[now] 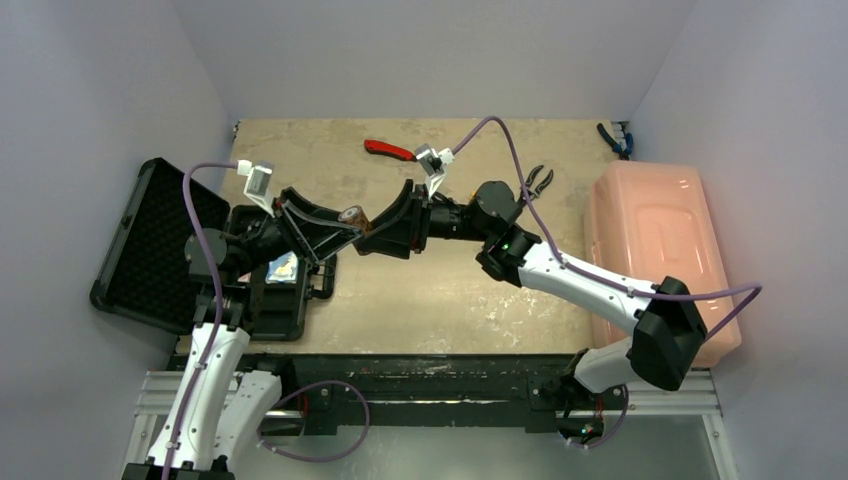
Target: Pack up texas hold em set
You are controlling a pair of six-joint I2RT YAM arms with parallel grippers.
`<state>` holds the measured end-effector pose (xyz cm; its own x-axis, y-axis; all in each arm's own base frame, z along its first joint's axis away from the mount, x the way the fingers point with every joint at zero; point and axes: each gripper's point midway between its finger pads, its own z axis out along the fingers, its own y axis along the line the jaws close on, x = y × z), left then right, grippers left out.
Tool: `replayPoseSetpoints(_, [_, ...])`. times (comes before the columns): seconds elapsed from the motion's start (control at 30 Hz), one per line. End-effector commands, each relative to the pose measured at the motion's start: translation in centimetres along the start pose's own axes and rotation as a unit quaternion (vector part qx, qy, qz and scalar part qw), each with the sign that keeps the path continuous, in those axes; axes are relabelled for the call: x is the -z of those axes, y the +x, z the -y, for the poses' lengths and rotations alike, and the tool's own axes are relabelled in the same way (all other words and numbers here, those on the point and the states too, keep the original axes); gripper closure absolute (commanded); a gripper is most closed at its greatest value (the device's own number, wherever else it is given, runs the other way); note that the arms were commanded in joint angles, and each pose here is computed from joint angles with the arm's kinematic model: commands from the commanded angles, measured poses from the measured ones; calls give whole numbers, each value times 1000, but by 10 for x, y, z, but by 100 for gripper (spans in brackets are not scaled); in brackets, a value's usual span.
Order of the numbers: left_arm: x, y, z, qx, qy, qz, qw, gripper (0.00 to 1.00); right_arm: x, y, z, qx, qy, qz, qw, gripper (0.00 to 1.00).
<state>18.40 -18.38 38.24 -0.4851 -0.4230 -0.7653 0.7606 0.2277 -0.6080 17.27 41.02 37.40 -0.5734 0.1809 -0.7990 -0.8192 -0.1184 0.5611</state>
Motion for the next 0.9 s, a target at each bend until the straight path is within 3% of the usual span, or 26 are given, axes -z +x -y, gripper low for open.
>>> replayPoseSetpoints(0.0, [-1, -2, -2, -14, -5, 7, 1000, 49, -8, -37, -29, 54, -39, 44, 997, 100])
replayPoseSetpoints(0.17, [-1, -4, -5, -12, -22, 4, 1000, 49, -9, -35, -25, 48, -32, 43, 997, 100])
replayPoseSetpoints(0.23, [-1, -3, -5, -13, -23, 4, 1000, 54, -9, -34, -25, 48, -32, 42, 997, 100])
replayPoseSetpoints(0.43, [-1, -3, -8, -8, -30, 5, 1000, 75, -9, -33, -23, 47, -29, 39, 998, 100])
replayPoseSetpoints(0.53, [-1, -3, -10, -4, -37, 4, 999, 100, -9, -32, -20, 45, -20, 38, 998, 100])
replayPoseSetpoints(0.57, [-1, -2, -12, -2, -41, 1, 999, 100, -9, -32, -18, 44, -14, 37, 998, 100])
replayPoseSetpoints(0.6, [-1, -2, -13, -3, -45, 0, 999, 100, -8, -32, -16, 45, -9, 37, 998, 96])
replayPoseSetpoints(0.73, [0, -3, -13, -1, -53, 1, 999, 100, -6, -31, -12, 44, 8, 41, 998, 62])
replayPoseSetpoints(0.87, [2, -5, -14, -5, -66, 5, 998, 100, -5, -31, -6, 42, 24, 43, 998, 43])
